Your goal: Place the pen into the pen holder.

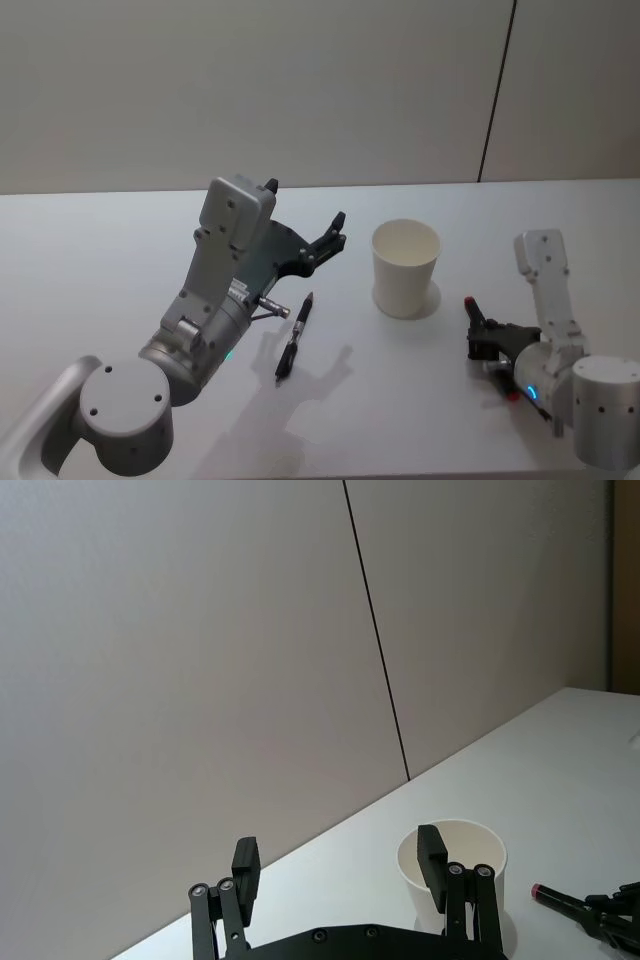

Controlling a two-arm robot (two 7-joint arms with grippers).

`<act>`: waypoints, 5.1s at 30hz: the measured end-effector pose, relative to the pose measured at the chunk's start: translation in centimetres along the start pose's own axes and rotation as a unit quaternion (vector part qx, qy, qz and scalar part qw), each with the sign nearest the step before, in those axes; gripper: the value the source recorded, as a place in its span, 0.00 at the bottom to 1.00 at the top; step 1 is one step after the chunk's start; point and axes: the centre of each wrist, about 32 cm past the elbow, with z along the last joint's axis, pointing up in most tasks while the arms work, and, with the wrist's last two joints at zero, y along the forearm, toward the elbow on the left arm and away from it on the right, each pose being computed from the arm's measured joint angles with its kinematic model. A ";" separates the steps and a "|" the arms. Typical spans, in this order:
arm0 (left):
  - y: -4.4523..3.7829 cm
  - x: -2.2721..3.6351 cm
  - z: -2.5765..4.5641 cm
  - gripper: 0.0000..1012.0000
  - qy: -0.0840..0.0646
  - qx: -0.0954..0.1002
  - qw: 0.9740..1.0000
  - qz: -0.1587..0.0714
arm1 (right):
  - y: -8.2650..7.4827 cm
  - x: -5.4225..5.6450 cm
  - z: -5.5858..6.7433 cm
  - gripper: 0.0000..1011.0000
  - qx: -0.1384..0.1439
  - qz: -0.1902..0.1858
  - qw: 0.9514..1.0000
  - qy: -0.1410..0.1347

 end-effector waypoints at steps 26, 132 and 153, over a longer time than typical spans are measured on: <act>0.00 0.00 0.00 0.99 0.000 0.000 1.000 0.000 | -2.1 0.1 1.0 0.17 0.132 0.026 0.991 -0.014; 0.00 0.00 0.00 0.99 0.000 0.000 1.000 0.000 | 7.7 -2.8 4.9 0.99 0.376 0.136 0.915 -0.056; 0.00 0.00 0.00 0.99 0.000 0.000 1.000 0.000 | 3.0 -1.2 4.8 0.99 0.368 0.102 0.924 -0.012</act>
